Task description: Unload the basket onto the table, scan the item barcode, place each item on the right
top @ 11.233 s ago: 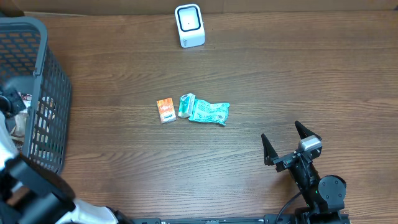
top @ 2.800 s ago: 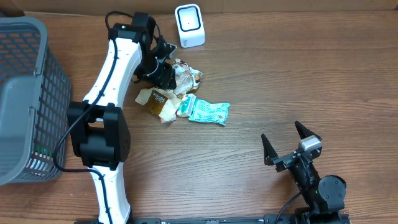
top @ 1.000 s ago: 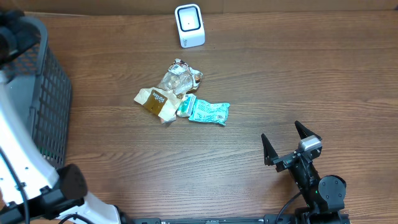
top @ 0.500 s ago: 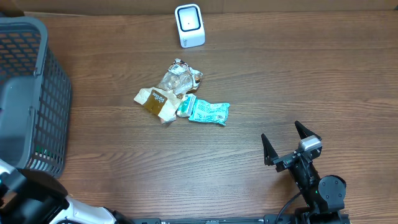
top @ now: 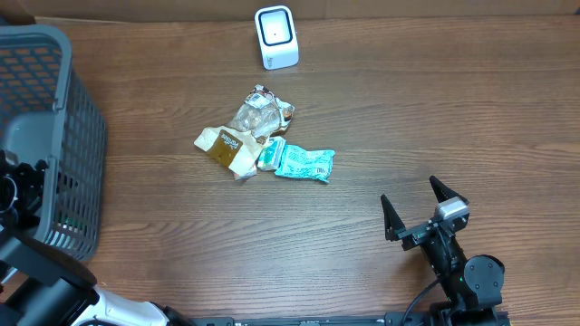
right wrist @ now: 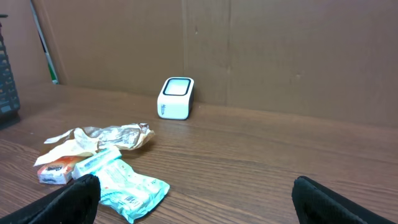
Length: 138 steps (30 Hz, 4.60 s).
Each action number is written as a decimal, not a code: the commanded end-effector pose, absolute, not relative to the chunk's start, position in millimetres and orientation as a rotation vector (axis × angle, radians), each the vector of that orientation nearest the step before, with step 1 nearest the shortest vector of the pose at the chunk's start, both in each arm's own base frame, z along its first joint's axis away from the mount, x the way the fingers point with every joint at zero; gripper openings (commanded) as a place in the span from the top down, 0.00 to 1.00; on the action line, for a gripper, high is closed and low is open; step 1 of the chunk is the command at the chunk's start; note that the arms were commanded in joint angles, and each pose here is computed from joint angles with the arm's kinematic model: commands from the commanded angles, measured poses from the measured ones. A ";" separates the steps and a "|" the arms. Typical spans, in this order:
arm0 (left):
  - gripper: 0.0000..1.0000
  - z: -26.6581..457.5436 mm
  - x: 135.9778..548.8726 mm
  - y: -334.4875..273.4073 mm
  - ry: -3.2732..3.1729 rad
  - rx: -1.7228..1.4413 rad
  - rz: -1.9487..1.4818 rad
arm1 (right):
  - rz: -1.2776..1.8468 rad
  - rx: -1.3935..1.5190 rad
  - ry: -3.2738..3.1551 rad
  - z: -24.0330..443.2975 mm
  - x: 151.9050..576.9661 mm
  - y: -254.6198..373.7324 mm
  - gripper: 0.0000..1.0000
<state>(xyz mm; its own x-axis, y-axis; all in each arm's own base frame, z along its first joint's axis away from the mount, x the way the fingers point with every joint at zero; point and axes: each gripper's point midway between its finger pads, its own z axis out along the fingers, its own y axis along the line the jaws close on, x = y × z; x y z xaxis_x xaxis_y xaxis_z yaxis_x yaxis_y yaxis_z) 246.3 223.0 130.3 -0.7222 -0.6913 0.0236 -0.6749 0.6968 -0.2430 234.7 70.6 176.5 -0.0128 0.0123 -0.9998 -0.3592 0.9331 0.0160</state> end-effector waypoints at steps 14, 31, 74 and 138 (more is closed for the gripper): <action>0.29 88.8 204.1 225.9 2.970 -1.301 -0.152 | 0.301 -0.275 1.555 175.4 234.6 70.4 0.00; 0.29 87.3 196.2 257.9 2.878 -1.477 0.142 | 0.301 -0.275 1.555 175.4 234.6 70.4 0.00; 0.64 179.7 271.8 264.5 2.533 -1.345 -0.075 | 0.301 -0.275 1.555 175.4 234.6 70.4 0.00; 0.38 48.4 357.4 -45.1 2.285 -0.168 0.064 | 0.301 -0.275 1.555 175.4 234.6 70.4 0.00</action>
